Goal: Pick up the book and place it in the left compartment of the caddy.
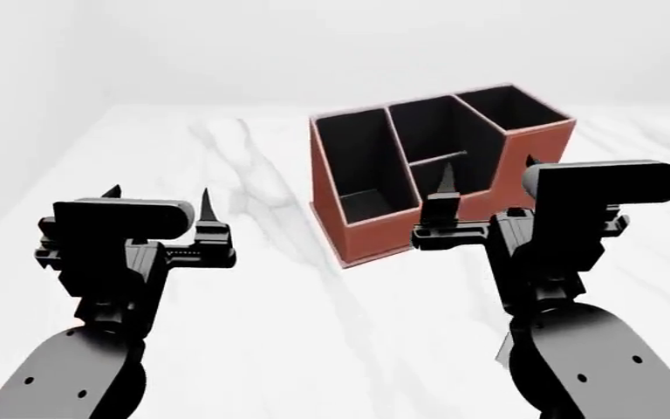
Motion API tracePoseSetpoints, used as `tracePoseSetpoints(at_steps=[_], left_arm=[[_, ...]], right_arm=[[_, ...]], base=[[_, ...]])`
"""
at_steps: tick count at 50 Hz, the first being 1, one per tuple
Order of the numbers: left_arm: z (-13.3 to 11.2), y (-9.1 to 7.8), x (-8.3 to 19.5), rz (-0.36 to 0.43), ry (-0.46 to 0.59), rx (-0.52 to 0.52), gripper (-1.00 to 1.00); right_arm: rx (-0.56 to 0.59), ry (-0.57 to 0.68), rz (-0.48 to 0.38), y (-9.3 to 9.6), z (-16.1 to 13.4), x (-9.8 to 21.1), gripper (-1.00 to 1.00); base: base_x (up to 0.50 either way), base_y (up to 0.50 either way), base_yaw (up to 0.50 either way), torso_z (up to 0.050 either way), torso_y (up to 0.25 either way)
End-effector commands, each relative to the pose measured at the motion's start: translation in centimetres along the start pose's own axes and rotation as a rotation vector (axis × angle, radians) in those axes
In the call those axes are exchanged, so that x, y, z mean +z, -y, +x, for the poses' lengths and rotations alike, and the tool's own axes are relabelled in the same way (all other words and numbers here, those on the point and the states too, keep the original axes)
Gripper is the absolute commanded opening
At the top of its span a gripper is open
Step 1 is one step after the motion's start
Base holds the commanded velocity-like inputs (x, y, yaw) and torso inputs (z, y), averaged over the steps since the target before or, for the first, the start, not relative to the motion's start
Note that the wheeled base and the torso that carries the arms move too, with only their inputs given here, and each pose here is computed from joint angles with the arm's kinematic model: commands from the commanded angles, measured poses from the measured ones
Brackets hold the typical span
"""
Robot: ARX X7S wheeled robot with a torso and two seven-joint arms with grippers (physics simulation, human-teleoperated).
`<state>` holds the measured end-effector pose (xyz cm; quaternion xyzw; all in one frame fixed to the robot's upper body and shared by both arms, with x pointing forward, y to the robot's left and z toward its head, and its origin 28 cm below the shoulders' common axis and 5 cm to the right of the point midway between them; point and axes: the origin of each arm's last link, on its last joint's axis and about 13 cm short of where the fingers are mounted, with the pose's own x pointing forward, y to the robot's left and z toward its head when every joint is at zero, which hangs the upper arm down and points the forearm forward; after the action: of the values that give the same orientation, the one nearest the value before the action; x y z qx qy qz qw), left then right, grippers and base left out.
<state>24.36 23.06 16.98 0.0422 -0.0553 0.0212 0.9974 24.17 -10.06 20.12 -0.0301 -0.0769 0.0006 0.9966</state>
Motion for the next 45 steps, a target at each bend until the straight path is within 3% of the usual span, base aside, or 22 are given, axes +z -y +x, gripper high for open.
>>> tracePoseSetpoints(at_steps=[1, 28, 45], left_arm=[[-0.07, -0.19, 0.13, -0.009, 0.009, 0.012, 1.0], [-0.02, -0.18, 0.21, 0.001, 0.009, 0.011, 1.0], [-0.02, -0.23, 0.04, 0.001, 0.006, 0.013, 1.0]], right_arm=[[0.007, 0.004, 0.013, 0.19, 0.05, 0.12, 1.0], [0.018, 0.007, 0.03, 0.26, 0.11, 0.28, 1.0], [-0.029, -0.037, 0.001, 0.28, 0.39, 0.56, 1.0]], base=[[0.5, 0.13, 0.0, 0.0, 0.0], [0.5, 0.05, 0.0, 0.0, 0.002], [0.13, 0.0, 0.0, 0.0, 0.001]])
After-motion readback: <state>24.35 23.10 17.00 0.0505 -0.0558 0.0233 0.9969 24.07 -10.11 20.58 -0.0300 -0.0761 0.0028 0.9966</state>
